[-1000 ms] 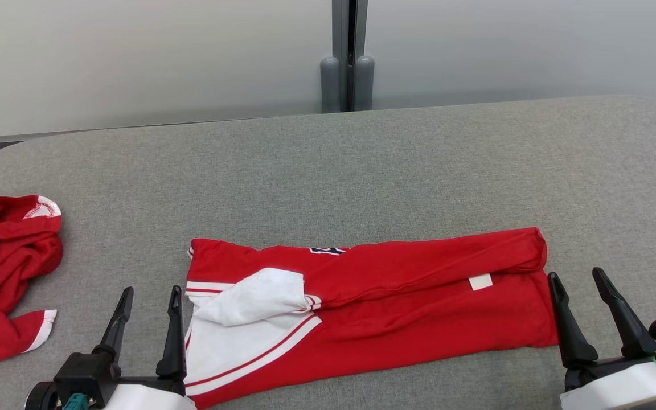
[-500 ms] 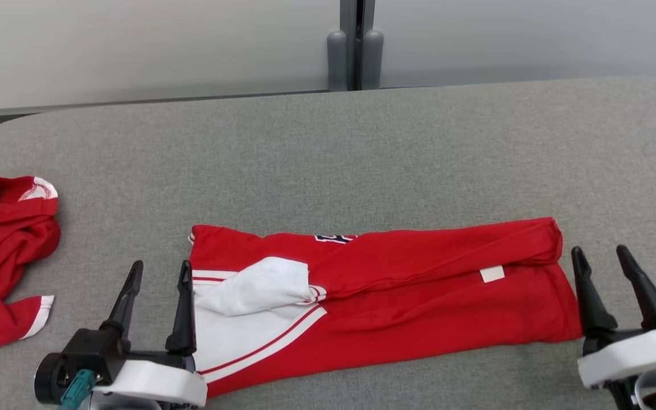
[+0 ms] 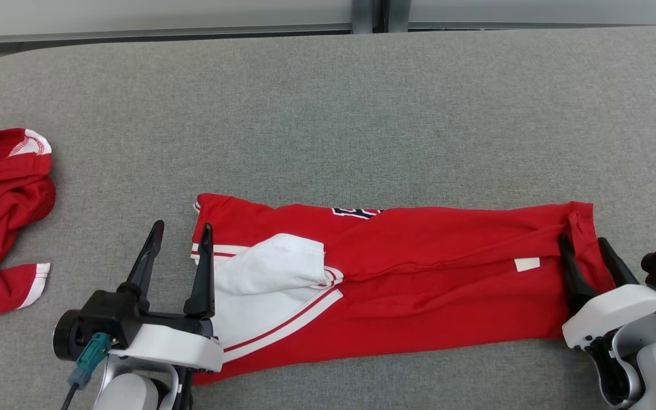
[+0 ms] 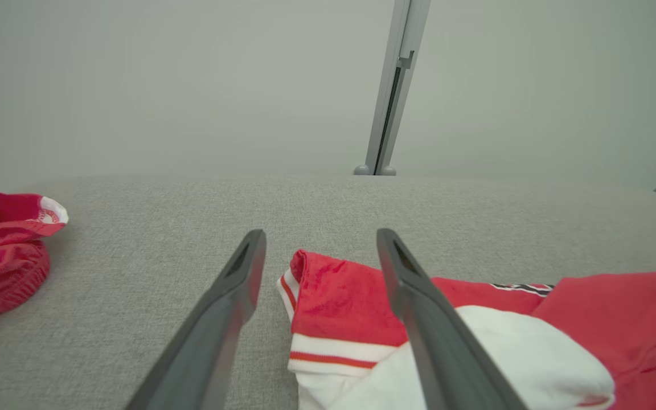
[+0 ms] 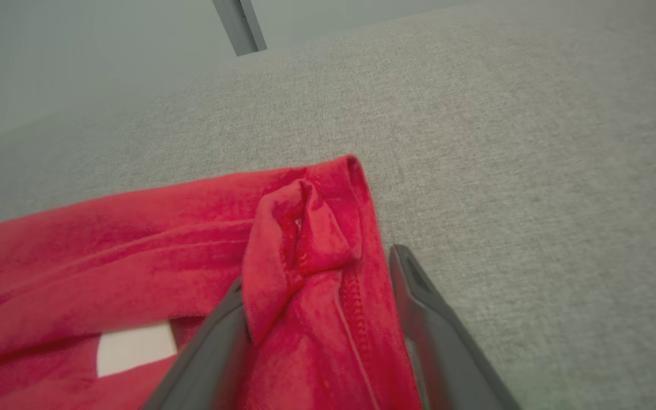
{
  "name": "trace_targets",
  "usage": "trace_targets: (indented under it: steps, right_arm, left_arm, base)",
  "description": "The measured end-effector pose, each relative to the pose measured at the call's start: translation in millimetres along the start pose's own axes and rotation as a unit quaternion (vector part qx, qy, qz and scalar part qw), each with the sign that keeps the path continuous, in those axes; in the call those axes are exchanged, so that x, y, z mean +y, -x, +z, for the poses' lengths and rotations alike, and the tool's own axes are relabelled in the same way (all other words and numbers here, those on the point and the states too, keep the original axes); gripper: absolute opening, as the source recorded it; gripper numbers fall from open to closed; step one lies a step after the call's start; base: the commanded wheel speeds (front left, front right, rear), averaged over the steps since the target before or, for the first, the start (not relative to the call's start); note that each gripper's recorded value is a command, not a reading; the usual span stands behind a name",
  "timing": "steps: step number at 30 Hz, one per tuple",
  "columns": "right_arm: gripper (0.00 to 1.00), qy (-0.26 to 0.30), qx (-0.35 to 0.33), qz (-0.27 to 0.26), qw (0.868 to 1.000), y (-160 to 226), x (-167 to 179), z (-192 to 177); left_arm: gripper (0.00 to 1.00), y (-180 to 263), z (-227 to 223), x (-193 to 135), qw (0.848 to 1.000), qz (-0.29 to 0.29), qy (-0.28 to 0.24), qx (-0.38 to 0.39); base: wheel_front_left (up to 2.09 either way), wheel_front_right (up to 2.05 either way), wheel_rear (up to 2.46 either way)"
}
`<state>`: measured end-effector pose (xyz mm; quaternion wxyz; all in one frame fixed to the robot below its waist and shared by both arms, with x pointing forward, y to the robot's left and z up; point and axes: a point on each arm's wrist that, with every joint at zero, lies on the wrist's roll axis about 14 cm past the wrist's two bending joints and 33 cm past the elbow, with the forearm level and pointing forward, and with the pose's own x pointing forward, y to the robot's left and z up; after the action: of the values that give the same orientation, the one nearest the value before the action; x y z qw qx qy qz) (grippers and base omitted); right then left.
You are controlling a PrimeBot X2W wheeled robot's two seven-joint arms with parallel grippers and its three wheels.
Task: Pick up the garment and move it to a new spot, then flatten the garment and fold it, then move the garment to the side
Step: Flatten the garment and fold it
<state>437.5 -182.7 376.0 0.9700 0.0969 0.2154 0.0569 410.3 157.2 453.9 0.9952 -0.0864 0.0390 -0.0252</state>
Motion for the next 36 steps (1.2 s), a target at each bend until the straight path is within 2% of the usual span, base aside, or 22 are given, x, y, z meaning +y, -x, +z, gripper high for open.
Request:
trace_targets:
  steps: [3,7,8,9,10,12,13,19,26,29,32,36]
  right_arm:
    - [1.00,-0.024,0.028,0.004,0.999,-1,6,-24]
    - [1.00,-0.041,0.028,0.007,0.999,2,11,-33]
    - [0.89,-0.043,0.028,0.008,0.999,3,12,-35]
    - [0.65,-0.043,0.026,0.010,0.999,3,13,-35]
    - [0.65,-0.043,0.026,0.010,0.999,3,13,-35]
    - [0.19,-0.044,0.024,0.010,0.999,4,14,-36]
    - [0.00,-0.045,0.021,0.009,0.999,5,14,-37]
    - [0.00,-0.037,0.000,-0.004,0.999,9,0,-27]
    - [0.00,-0.005,-0.038,-0.077,0.996,25,-72,7]
    - [0.00,-0.002,-0.047,-0.090,0.995,31,-84,17]
    - [0.00,-0.005,-0.048,-0.073,0.996,33,-71,24]
    - [0.00,-0.011,-0.068,-0.010,0.998,31,-20,46]
  left_arm:
    - [1.00,-1,-4,3,1.000,0.004,-0.002,0.005]
    - [1.00,-4,-4,2,1.000,0.003,0.000,0.005]
    - [1.00,-5,-4,2,1.000,0.002,-0.001,0.004]
    - [1.00,-5,-5,2,1.000,0.002,-0.001,0.004]
    - [1.00,-5,-5,2,1.000,0.002,-0.001,0.004]
    - [1.00,-8,-4,1,1.000,0.001,0.000,0.002]
    - [1.00,-9,-4,1,1.000,0.001,0.000,0.002]
    - [1.00,-11,-1,-2,1.000,-0.002,0.002,-0.004]
    - [1.00,-11,5,-3,1.000,-0.004,0.003,-0.014]
    - [1.00,-10,8,-4,1.000,-0.003,0.003,-0.017]
    - [1.00,-7,9,-5,1.000,-0.002,0.004,-0.018]
    - [1.00,-1,10,-7,1.000,-0.004,0.006,-0.019]
  base:
    - [0.00,0.00,0.00]
    - [0.00,0.00,0.00]
    - [0.00,0.00,0.00]
    - [0.00,0.00,0.00]
    - [0.00,0.00,0.00]
    - [0.00,0.00,0.00]
    - [0.00,0.00,0.00]
    - [0.00,0.00,0.00]
    - [0.00,0.00,0.00]
    - [0.00,0.00,0.00]
    - [0.00,0.00,0.00]
    - [0.00,0.00,0.00]
